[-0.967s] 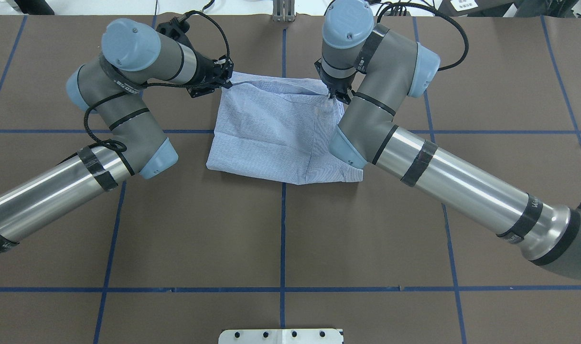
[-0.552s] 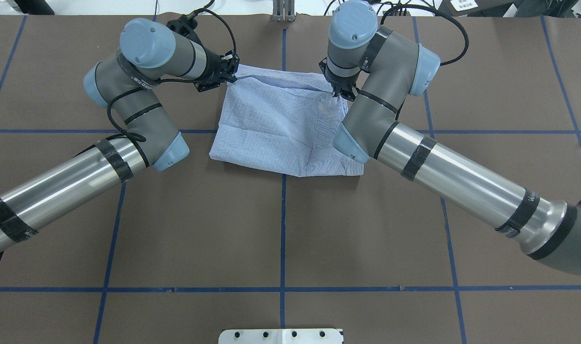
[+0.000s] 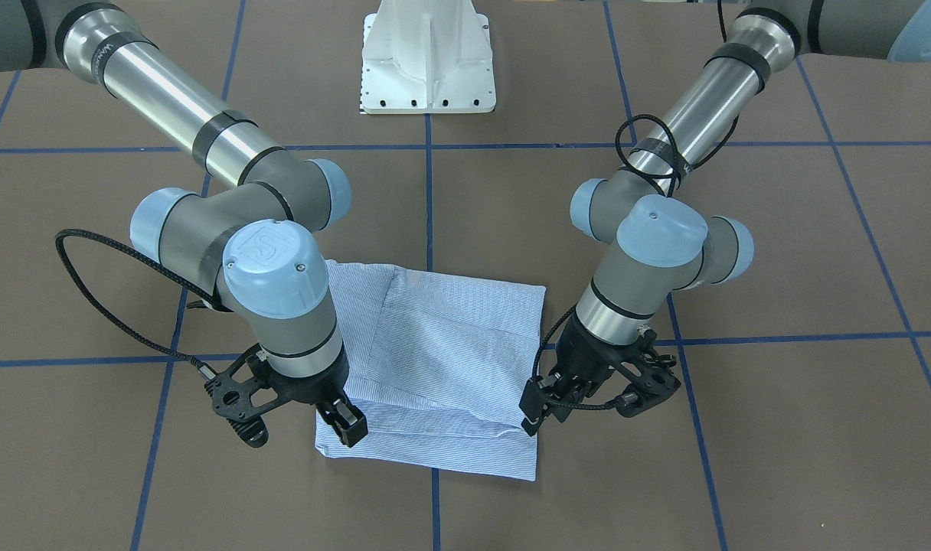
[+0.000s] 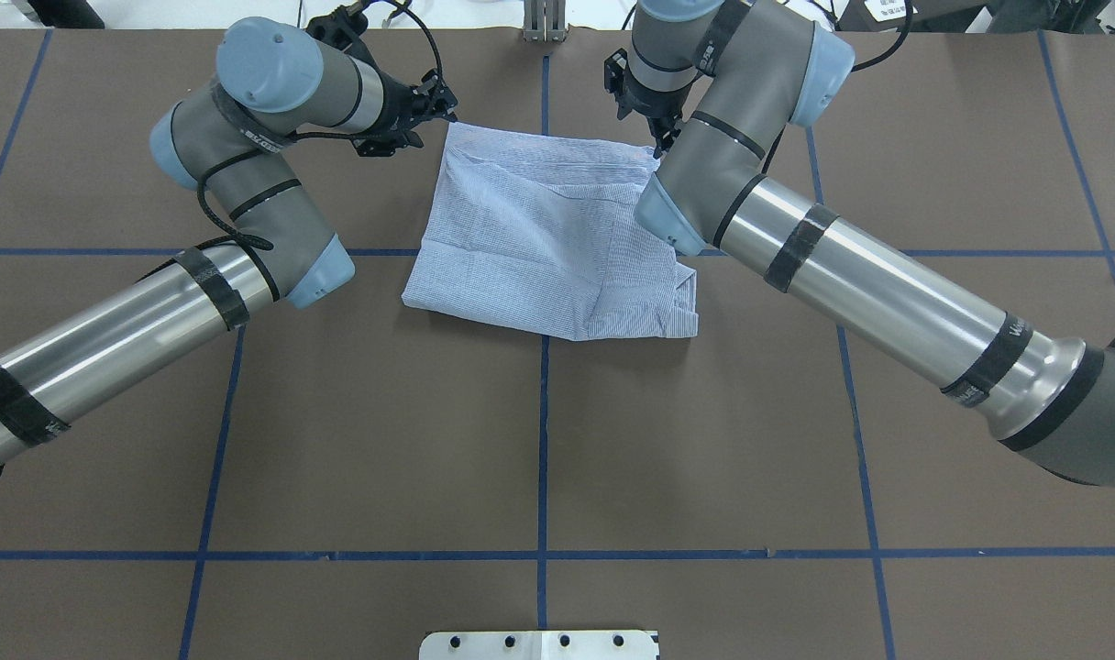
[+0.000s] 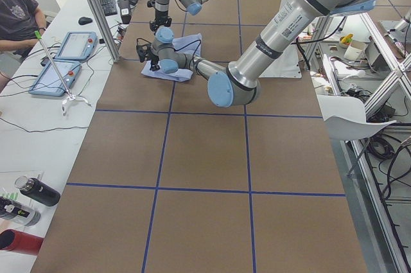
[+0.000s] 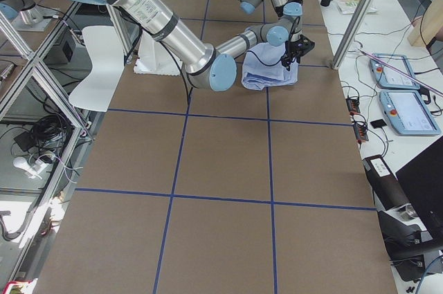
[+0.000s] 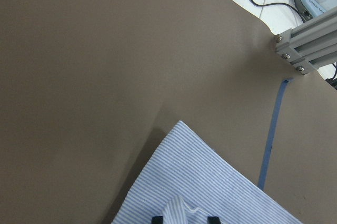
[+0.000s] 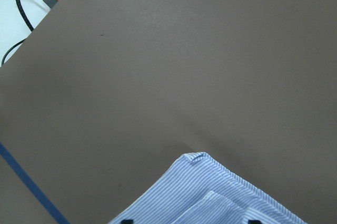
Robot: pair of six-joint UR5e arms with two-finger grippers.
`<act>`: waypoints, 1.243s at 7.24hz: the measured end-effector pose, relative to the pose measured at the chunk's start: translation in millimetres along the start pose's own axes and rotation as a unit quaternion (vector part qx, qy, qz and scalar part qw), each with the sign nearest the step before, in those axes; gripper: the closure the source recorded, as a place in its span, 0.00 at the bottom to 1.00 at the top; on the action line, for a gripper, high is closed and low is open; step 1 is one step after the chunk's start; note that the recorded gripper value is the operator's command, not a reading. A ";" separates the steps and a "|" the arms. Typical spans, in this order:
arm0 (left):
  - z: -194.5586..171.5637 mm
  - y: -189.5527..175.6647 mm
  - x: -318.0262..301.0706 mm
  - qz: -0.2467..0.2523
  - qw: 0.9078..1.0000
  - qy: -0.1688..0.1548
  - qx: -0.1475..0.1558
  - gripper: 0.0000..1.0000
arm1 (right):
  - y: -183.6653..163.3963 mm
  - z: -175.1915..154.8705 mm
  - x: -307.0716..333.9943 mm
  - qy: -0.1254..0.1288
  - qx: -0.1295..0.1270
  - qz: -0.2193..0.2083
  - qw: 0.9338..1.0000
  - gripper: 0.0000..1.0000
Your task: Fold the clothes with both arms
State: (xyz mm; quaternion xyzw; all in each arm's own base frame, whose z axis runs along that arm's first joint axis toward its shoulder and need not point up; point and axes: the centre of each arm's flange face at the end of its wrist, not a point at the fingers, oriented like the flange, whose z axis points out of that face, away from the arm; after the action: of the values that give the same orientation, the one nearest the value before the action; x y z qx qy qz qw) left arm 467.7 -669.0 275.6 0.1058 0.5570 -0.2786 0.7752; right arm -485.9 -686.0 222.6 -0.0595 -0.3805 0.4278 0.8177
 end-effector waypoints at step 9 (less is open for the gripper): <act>-149.7 -48.9 -157.0 0.228 0.973 0.018 -0.043 0.00 | -109.8 -16.5 188.1 0.022 -0.021 -0.074 0.997 0.00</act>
State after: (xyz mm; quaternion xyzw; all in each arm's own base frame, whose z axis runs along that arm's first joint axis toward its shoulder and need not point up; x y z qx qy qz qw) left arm 285.1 -588.8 374.1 0.2013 0.5440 -0.0683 0.8117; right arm -338.1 -610.9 364.9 -0.0579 -0.3749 0.3563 0.8539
